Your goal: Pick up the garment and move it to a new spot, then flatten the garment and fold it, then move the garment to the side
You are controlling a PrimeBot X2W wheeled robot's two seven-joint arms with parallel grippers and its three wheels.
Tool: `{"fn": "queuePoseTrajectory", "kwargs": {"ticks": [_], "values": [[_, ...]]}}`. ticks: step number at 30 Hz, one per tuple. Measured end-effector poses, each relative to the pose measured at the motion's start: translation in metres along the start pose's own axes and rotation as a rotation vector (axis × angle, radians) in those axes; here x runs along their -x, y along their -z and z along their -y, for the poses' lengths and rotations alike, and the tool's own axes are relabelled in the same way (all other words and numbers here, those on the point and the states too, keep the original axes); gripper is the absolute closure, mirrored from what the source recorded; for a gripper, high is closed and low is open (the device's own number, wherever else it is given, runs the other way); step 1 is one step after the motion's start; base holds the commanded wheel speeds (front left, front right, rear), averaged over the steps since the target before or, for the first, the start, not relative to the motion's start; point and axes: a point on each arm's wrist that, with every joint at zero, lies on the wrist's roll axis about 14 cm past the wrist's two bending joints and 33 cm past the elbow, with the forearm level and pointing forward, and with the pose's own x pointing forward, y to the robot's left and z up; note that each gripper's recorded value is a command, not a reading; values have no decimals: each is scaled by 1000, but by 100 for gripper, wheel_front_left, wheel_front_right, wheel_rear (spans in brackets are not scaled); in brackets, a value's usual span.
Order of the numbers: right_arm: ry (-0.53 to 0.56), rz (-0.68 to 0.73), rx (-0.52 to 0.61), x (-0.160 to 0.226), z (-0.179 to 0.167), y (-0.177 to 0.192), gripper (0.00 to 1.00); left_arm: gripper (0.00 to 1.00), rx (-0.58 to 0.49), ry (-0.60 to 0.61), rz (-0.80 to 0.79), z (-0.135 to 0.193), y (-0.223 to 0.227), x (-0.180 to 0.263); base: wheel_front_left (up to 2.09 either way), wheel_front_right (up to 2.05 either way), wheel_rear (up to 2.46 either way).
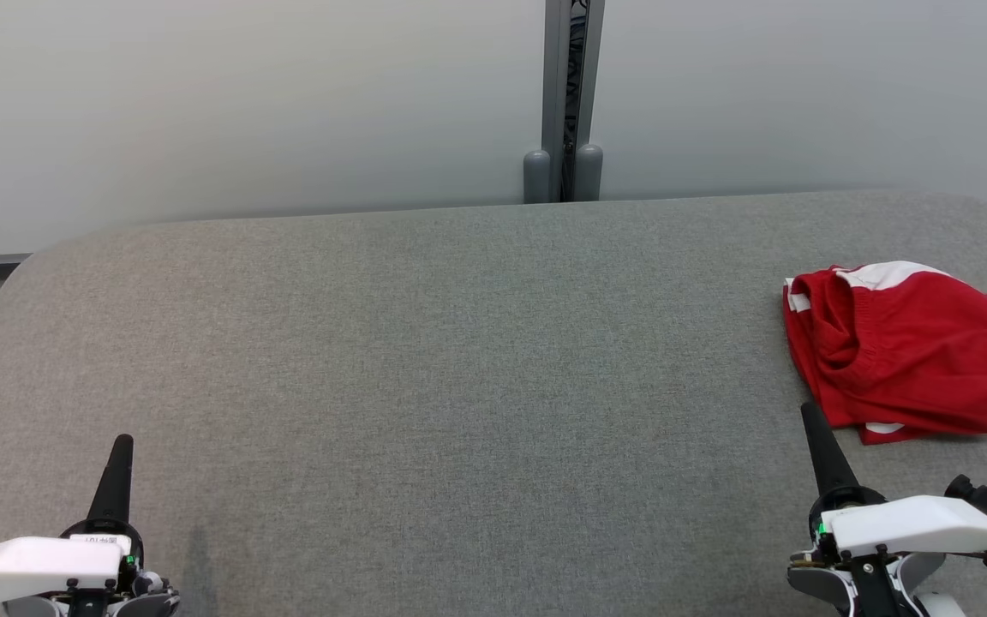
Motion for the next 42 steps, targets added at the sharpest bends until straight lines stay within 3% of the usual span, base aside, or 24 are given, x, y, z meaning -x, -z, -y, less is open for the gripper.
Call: {"fn": "queuePoseTrajectory", "kwargs": {"ticks": [42], "values": [[22, -5, -303, -13, -3, 4, 100, 100, 298, 102, 6, 16, -22, -7, 0, 0, 0]]}}
